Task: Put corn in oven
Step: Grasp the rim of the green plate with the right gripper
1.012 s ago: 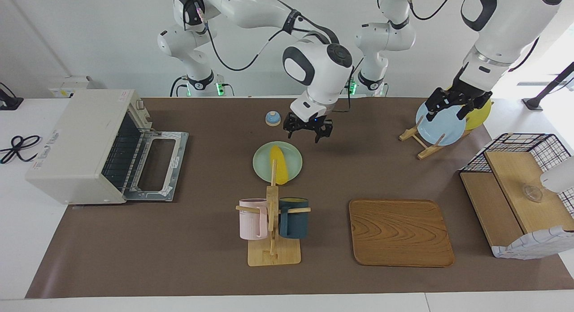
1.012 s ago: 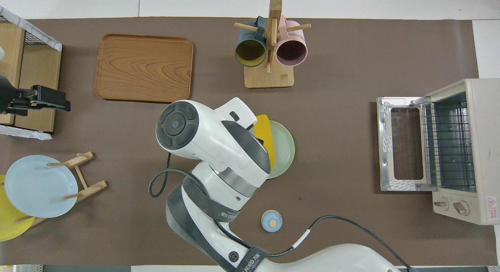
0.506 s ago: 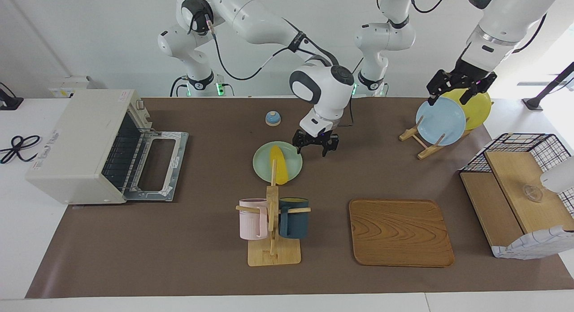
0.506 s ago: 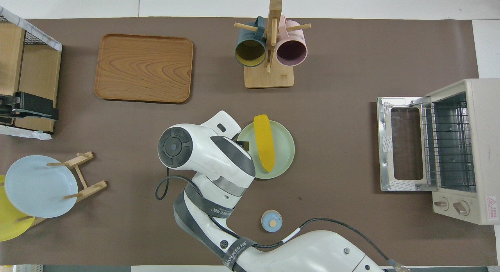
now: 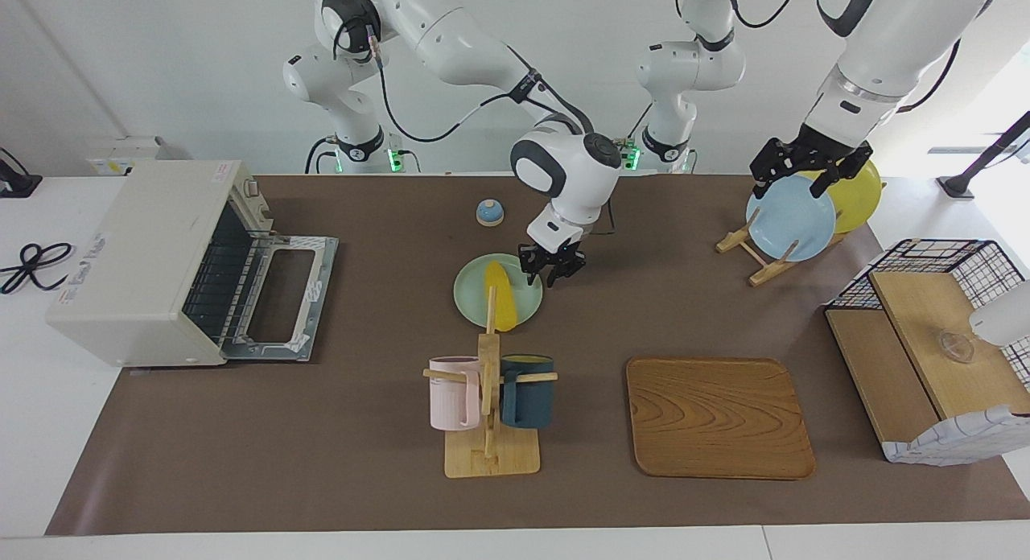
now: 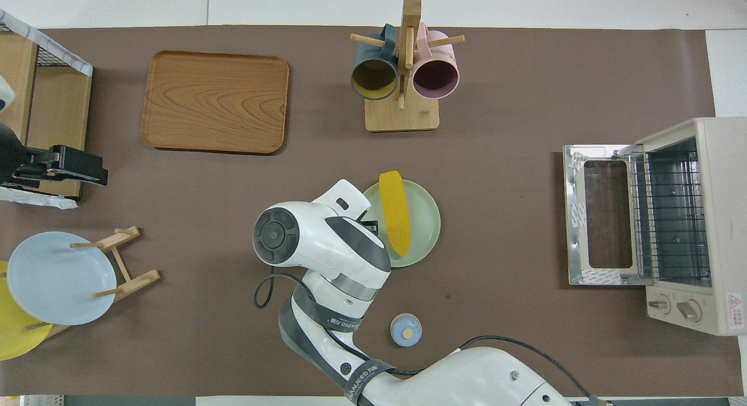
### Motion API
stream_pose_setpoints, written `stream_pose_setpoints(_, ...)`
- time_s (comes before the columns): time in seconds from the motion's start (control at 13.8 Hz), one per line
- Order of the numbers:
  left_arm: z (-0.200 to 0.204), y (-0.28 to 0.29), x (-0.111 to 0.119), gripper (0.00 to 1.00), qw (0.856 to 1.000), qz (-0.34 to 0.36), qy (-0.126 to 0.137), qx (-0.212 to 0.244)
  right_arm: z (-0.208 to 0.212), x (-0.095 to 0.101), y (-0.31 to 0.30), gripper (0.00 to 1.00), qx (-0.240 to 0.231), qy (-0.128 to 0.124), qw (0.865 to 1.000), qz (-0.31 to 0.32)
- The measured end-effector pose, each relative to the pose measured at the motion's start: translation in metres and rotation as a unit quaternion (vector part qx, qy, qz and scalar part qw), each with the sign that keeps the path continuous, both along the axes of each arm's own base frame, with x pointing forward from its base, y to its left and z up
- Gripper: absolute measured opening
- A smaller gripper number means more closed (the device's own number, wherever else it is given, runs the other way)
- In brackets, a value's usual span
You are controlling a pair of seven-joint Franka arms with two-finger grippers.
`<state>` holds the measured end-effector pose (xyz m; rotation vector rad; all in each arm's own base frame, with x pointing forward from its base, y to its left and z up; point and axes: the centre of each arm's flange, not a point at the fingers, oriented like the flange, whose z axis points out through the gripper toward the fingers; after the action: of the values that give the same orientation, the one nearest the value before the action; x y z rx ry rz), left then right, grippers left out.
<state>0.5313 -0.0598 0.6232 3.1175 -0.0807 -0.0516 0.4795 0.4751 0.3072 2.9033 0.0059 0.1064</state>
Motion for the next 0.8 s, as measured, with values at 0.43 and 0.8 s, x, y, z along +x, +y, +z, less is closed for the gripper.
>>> stream_pose_setpoints(0.43,-0.006,-0.001,0.005,1.00,1.000,-0.001,-0.009,0.001,-0.014,-0.010,-0.006,0.38,0.005,-0.001,1.000,0.008)
stream_pose_setpoints(0.8,-0.006,-0.002,0.010,1.00,1.000,-0.001,-0.023,0.001,-0.009,-0.010,-0.008,0.02,0.003,-0.004,1.000,0.011)
